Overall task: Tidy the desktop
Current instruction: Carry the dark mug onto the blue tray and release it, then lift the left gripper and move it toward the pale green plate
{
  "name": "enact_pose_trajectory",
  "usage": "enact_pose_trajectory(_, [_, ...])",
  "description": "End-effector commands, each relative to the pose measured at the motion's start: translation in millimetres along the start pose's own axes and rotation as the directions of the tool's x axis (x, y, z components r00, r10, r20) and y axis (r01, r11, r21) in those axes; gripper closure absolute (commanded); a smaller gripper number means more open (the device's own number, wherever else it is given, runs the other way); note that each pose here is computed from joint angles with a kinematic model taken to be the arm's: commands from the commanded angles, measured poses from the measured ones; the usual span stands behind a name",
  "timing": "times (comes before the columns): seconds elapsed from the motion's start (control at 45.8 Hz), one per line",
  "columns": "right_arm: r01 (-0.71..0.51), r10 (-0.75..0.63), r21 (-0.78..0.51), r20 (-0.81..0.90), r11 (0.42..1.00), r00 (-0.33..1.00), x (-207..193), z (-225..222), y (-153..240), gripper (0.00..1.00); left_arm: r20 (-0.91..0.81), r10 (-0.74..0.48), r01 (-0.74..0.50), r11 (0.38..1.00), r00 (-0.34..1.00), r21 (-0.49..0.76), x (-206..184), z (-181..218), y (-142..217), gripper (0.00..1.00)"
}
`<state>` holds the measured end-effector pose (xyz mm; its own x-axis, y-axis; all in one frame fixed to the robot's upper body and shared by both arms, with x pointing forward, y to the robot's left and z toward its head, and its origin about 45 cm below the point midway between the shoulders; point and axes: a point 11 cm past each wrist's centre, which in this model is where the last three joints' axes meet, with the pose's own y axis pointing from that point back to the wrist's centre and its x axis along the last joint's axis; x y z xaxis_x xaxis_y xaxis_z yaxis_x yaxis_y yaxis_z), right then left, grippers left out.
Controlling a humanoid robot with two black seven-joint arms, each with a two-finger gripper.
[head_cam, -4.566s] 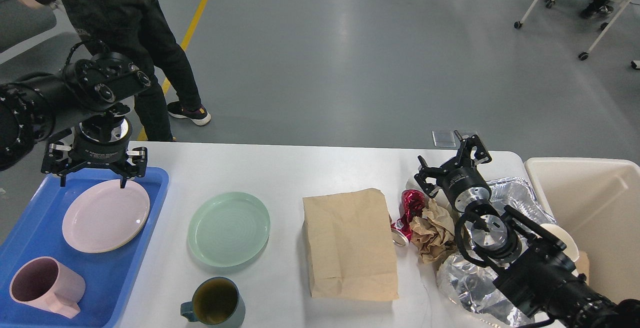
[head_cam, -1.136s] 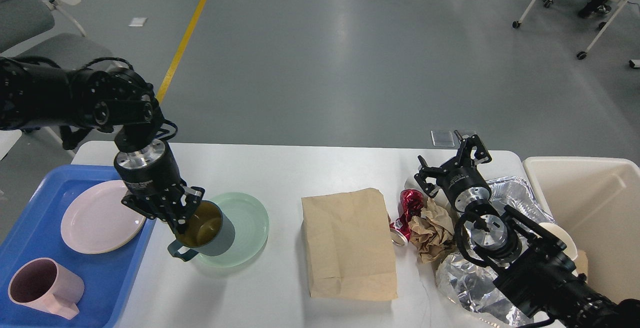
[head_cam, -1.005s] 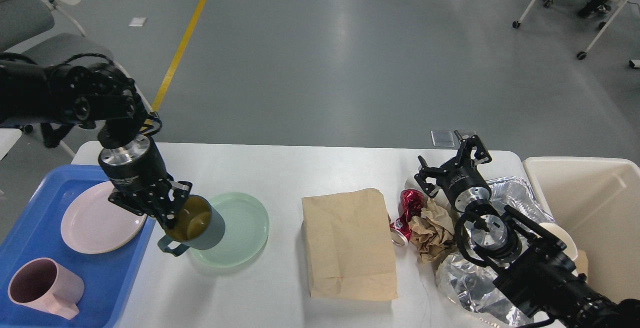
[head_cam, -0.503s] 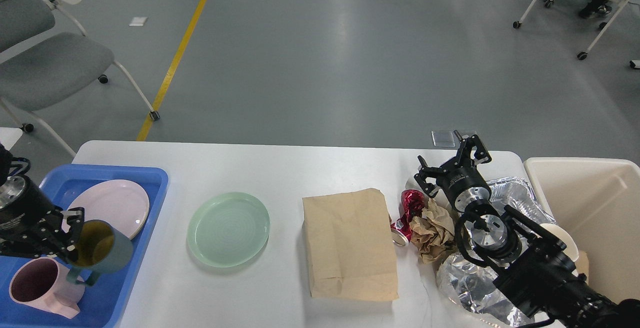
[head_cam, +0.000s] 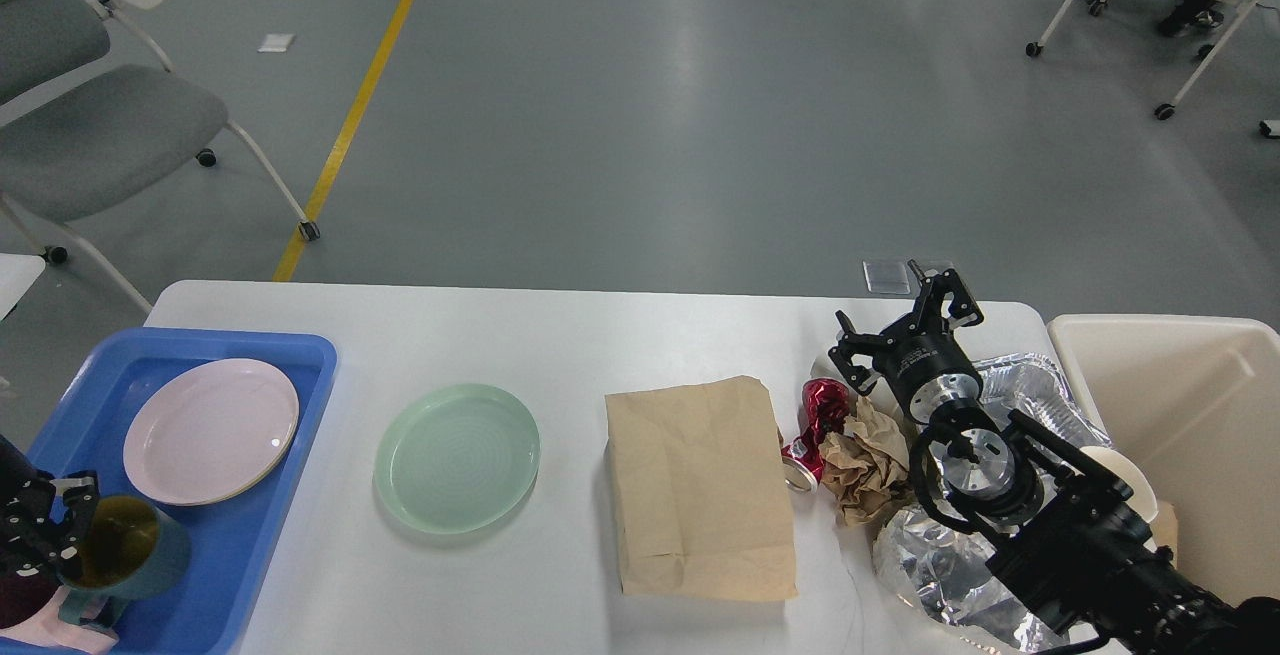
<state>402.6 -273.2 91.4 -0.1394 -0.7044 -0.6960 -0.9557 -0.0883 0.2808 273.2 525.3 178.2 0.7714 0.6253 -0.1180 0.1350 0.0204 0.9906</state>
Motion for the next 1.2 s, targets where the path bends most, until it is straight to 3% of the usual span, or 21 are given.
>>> enact_pose_trajectory(0.0, [0.000,0.000,0.000,0.000,1.000,1.000,0.0,0.0,0.0,0.00,-0.006,-0.005,0.004,1.000,1.000,-0.005,-0.7,-1.0,-8.0,1.00])
enact_pose_trajectory(0.262, [0.000,0.000,0.000,0.000,1.000,1.000,0.0,0.0,0.0,0.00,0.007,0.001,-0.001,0.999,1.000,-0.037,1.2,13.4,-13.9,1.00])
enact_pose_trajectory(0.459, [0.000,0.000,0.000,0.000,1.000,1.000,0.0,0.0,0.0,0.00,0.030,-0.003,0.004,0.999,1.000,-0.037,0.5,23.4,-18.2,0.91])
enact_pose_trajectory(0.699, [0.000,0.000,0.000,0.000,1.000,1.000,0.0,0.0,0.0,0.00,0.052,-0.018,0.020,0.999,0.998,-0.036,-3.4,32.7,-25.1,0.61])
enact_pose_trajectory(0.896, [0.000,0.000,-0.001,-0.001,1.000,1.000,0.0,0.3,0.1,0.00,0.054,-0.023,0.025,0.999,0.998,-0.040,-4.5,35.3,-26.1,0.19])
enact_pose_trajectory(1.049, [0.000,0.000,0.000,0.000,1.000,1.000,0.0,0.0,0.0,0.00,0.055,-0.021,0.023,0.999,0.998,-0.041,-4.1,35.7,-20.9,0.10])
enact_pose_trajectory(1.18, [0.000,0.000,0.000,0.000,1.000,1.000,0.0,0.0,0.0,0.00,0.077,0.047,-0.047,0.999,0.996,0.003,11.6,34.8,15.1,0.06])
